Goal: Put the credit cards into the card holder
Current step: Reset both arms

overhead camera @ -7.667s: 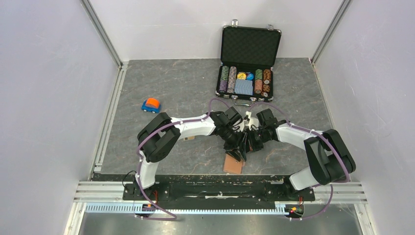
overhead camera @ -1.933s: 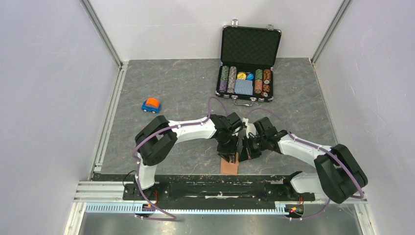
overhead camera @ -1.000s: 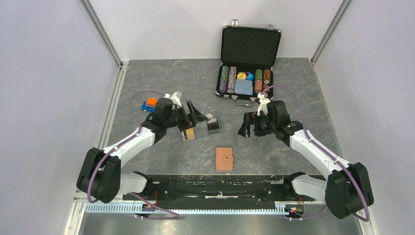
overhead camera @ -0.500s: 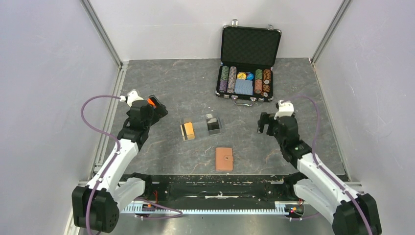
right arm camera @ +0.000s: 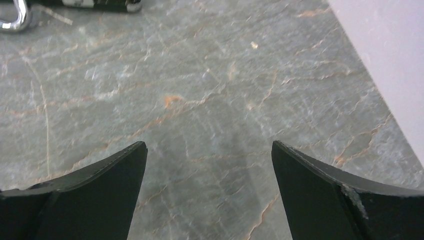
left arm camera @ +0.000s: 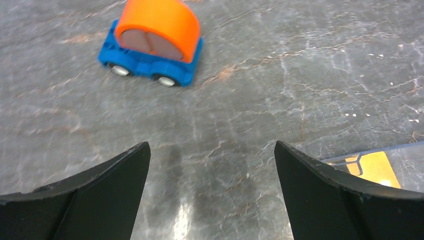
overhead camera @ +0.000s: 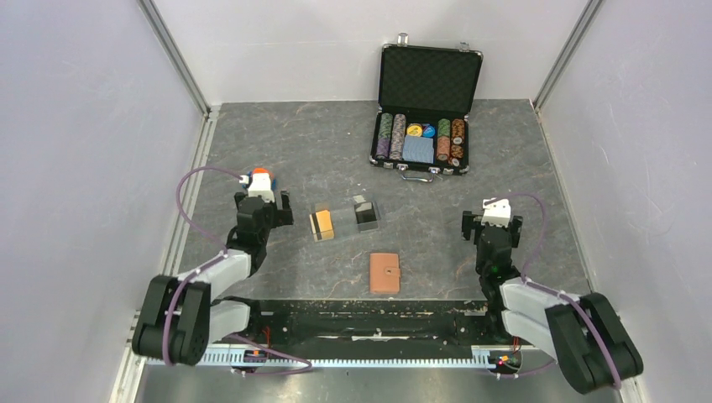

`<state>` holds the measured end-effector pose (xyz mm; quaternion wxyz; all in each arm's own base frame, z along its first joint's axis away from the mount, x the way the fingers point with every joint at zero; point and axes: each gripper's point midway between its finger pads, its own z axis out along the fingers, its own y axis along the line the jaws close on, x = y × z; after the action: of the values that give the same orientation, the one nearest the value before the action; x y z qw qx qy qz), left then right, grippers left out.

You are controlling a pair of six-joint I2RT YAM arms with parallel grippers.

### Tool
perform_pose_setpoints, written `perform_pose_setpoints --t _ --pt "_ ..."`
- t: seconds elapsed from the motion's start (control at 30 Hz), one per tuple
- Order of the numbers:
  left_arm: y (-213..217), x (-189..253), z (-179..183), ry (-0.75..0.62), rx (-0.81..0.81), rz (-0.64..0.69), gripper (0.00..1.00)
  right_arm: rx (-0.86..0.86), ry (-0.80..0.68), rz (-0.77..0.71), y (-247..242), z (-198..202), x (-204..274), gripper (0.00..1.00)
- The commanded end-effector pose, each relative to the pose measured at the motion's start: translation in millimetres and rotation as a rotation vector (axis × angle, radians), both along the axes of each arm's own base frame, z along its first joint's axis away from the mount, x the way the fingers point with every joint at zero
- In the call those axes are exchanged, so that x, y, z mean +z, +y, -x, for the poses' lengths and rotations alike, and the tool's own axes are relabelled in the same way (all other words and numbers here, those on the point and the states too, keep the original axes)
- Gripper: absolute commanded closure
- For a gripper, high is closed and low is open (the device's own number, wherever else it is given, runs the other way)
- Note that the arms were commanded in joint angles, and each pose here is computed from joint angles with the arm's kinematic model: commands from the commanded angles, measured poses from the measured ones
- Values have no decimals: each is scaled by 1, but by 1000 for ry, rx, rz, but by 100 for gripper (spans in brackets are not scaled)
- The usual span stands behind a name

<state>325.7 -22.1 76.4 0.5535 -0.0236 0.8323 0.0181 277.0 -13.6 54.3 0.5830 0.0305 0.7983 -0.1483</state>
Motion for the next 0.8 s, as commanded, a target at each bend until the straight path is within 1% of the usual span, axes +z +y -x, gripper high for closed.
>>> perform_pose_setpoints --t 0.0,0.07,0.13,0.23,0.3,0.37,0.4,0.47,0.5,0.77 --pt "-13 38 -37 -212 -116 -63 0 -21 -232 -3 -16 -8 35 2" --pt "-12 34 -44 -221 -128 -78 0 -10 -259 -9 -20 -4 34 2" --pt "-9 29 -50 -215 -134 -90 0 18 -247 5 -21 -9 34 2" --pt "-4 21 -54 -226 -155 -40 0 25 -286 -16 -27 -8 37 2" --pt "-4 16 -51 -239 -183 -15 0 98 -302 -27 -18 -8 38 2" --pt "-5 16 -49 -266 -196 -10 0 204 -321 -1 -3 -12 43 2" --pt "-6 15 -49 -254 -203 -11 0 237 -276 10 2 -17 35 2" --pt "-5 15 -50 -257 -193 -8 0 239 -221 7 3 -27 26 2" --pt "-4 15 -50 -257 -188 -9 0 241 -246 5 4 -25 30 2" --pt "3 15 -51 -253 -144 -4 0 238 -239 2 3 -25 29 2"
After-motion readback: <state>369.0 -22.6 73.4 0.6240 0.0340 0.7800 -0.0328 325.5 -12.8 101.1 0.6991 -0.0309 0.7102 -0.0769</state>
